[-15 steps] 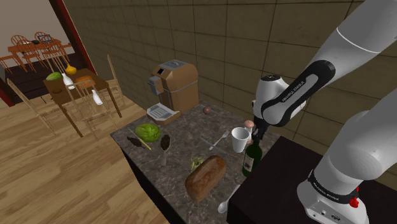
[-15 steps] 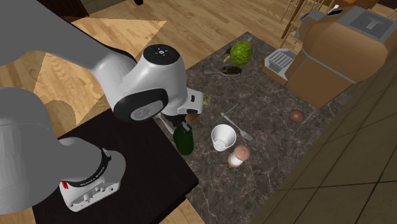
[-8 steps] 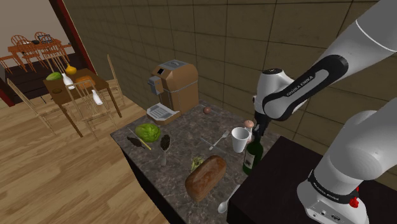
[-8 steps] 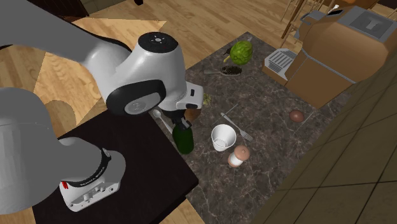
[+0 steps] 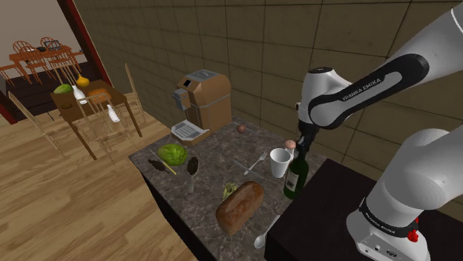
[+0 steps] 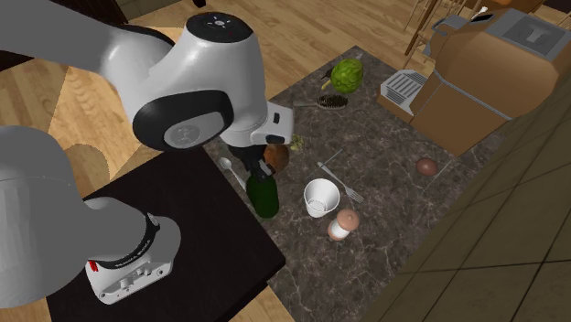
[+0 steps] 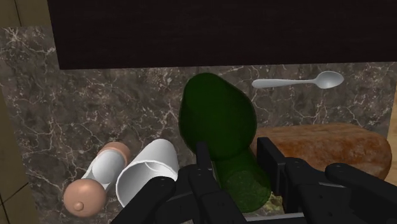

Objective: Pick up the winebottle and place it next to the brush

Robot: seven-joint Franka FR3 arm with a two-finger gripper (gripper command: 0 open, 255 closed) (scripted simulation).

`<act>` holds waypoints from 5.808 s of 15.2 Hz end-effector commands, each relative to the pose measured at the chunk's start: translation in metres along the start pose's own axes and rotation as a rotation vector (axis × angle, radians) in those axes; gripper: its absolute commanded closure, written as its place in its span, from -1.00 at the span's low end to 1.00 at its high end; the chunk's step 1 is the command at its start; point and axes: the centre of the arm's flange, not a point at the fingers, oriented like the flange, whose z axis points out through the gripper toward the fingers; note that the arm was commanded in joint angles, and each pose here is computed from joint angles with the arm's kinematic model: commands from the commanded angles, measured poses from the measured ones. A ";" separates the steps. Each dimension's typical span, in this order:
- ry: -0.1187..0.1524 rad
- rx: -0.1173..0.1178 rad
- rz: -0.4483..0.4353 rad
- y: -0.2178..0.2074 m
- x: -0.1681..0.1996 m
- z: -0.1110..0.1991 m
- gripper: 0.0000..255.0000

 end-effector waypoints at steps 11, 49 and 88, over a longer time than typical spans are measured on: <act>0.000 0.000 0.000 0.001 -0.003 -0.064 1.00; 0.000 0.000 0.000 0.005 -0.008 -0.264 1.00; 0.000 0.000 0.000 -0.081 0.288 -0.153 1.00</act>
